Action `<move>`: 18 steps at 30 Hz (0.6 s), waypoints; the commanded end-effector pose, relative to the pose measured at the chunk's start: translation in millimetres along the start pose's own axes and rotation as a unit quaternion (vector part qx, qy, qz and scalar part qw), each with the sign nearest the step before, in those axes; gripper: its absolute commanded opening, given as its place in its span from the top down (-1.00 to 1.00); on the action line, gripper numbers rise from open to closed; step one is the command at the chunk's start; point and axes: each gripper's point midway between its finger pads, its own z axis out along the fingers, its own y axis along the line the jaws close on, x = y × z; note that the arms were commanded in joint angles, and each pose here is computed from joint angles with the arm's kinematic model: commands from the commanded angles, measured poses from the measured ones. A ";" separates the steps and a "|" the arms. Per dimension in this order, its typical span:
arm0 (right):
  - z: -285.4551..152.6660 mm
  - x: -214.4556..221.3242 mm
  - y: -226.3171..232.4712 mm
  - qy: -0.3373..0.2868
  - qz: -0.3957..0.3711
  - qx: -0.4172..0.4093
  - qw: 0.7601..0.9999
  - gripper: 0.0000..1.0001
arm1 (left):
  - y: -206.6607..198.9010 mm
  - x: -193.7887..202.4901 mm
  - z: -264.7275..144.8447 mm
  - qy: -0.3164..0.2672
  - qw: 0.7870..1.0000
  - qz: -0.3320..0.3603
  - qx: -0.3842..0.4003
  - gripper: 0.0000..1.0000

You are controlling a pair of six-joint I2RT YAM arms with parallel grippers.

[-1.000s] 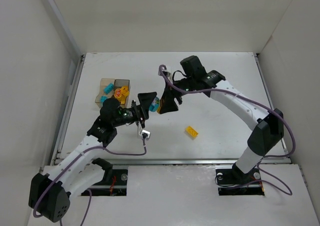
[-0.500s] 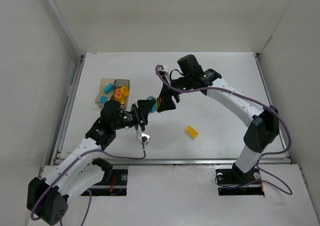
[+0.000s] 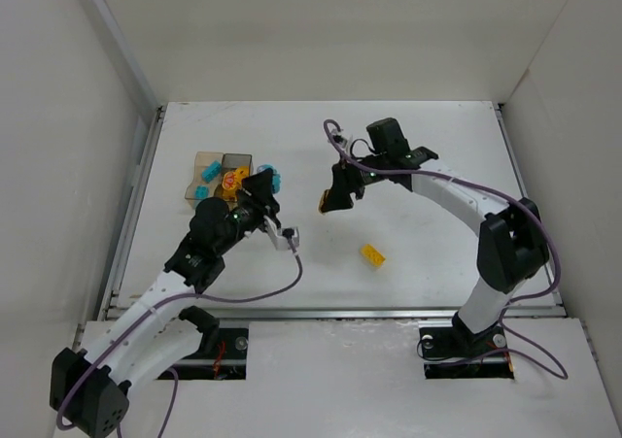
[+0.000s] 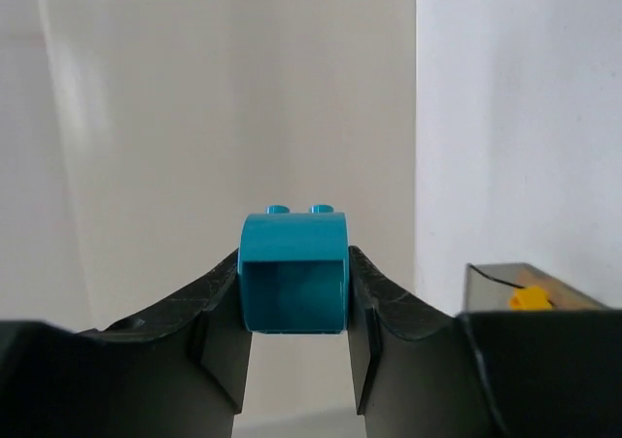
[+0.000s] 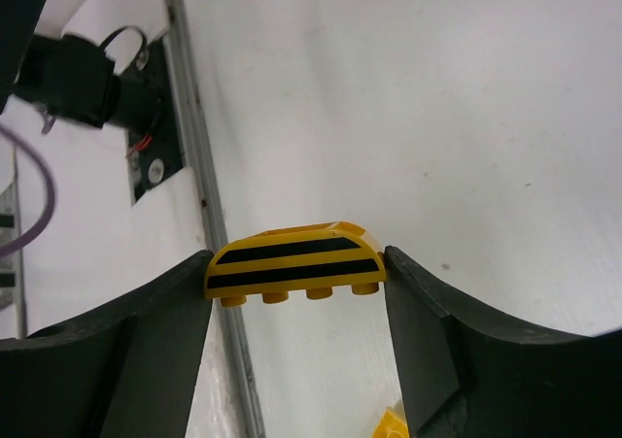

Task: Sort the legos into containers by color

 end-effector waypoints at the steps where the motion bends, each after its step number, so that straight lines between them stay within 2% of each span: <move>1: -5.6 -61.4 7.0 -0.085 -0.057 0.021 0.995 0.88 | 22.7 52.3 -13.5 0.136 0.962 -0.217 -0.094 1.00; 2: -1.8 -70.7 -1.0 -0.092 -0.055 0.029 0.994 0.88 | 19.6 68.2 -15.6 0.177 0.936 -0.285 -0.108 1.00; 3: 0.1 -78.3 -5.8 -0.098 -0.046 0.035 0.994 0.88 | 11.4 95.3 -27.0 0.255 0.894 -0.345 -0.129 1.00; 4: 6.2 -86.1 -10.9 -0.103 -0.047 0.045 0.993 0.88 | -12.8 113.4 -21.9 0.306 0.857 -0.398 -0.117 1.00; 5: 15.2 -99.3 -16.6 -0.107 -0.047 0.046 0.992 0.88 | -24.1 131.7 -30.7 0.351 0.793 -0.477 -0.141 1.00; 7: 25.6 -111.7 -21.4 -0.112 -0.035 0.044 0.992 0.88 | -54.9 150.9 -38.2 0.422 0.737 -0.507 -0.148 1.00; 11: 51.8 -145.7 -31.6 -0.133 -0.034 0.050 0.989 0.88 | -46.9 162.5 -29.7 0.421 0.684 -0.559 -0.204 1.00; 13: 62.8 -164.5 -42.7 -0.147 -0.040 0.062 0.986 0.88 | -29.0 175.9 -28.5 0.421 0.655 -0.580 -0.239 1.00; 15: 74.8 -176.2 -51.3 -0.162 -0.035 0.087 0.982 0.90 | -27.1 192.9 -28.7 0.430 0.603 -0.616 -0.269 1.00; 18: 88.5 -191.5 -70.8 -0.185 -0.014 0.096 0.978 0.90 | -36.9 206.6 -27.8 0.432 0.553 -0.651 -0.290 1.00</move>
